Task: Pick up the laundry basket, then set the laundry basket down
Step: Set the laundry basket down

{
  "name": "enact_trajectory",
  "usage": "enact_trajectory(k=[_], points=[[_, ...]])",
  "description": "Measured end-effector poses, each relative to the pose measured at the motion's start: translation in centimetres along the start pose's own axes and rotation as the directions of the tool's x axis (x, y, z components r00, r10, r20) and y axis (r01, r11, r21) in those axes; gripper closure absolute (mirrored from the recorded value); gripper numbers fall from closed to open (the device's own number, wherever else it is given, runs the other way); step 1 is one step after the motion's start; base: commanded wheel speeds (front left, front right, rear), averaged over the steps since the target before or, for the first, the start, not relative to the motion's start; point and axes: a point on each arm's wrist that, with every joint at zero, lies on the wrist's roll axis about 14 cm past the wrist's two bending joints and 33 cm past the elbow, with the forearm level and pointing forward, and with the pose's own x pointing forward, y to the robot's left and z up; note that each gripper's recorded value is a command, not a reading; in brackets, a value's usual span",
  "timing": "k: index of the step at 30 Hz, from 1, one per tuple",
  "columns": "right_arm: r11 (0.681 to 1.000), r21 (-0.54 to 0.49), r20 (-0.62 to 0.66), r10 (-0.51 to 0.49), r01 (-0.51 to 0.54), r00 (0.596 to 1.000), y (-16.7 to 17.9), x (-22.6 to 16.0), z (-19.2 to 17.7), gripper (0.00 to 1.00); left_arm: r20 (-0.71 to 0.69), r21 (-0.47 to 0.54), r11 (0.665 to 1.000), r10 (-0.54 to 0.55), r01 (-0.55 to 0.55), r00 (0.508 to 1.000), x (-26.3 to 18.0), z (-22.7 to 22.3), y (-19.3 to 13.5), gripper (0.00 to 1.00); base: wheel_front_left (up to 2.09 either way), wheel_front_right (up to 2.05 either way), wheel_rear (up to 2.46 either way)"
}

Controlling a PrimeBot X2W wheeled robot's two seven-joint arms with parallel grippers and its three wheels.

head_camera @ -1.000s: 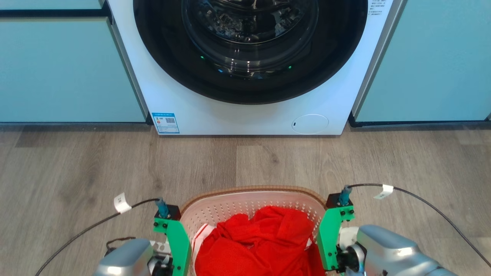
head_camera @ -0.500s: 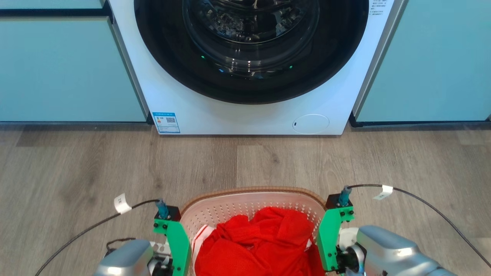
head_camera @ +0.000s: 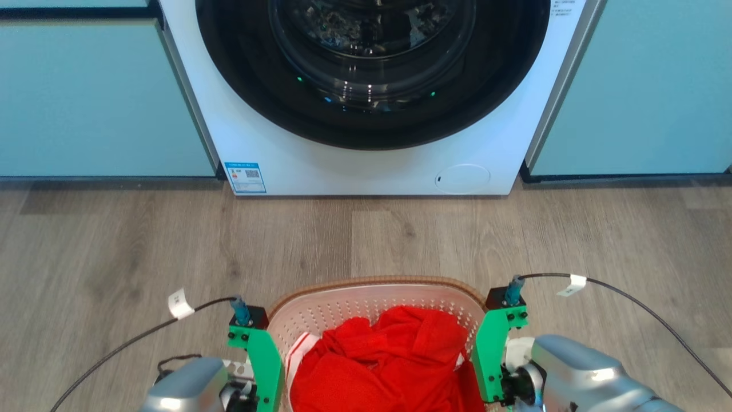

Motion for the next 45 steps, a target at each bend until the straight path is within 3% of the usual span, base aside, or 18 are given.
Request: enact_trajectory(k=[5,13,21,34,45], points=[[1.000,0.014,0.006,0.003,-0.003,1.000,-0.4,0.6,0.1,1.00,0.001,-0.004,1.000,-0.004,0.004,1.000,0.6,0.4,0.1,1.00,0.00,0.00,0.00],[1.000,0.003,0.087,-0.014,0.014,0.996,-2.7,2.0,3.7,1.00,0.069,0.013,1.000,0.000,-0.001,0.998,2.3,4.3,1.0,1.00,0.00,0.00,0.00],[0.999,0.026,0.133,-0.025,0.021,0.991,-6.0,5.8,6.4,1.00,0.080,0.015,1.000,-0.014,0.013,0.997,6.2,7.5,2.4,1.00,0.00,0.00,0.00],[0.997,0.071,0.151,-0.030,0.019,0.988,-10.0,13.5,6.4,1.00,0.069,0.018,1.000,-0.025,0.023,0.997,13.8,8.6,5.0,1.00,0.00,0.00,0.00],[0.995,0.096,0.052,-0.021,0.016,0.998,-11.7,18.5,3.4,1.00,-0.017,-0.029,0.999,-0.040,0.039,0.999,18.4,5.7,5.9,1.00,0.00,0.00,0.00]])
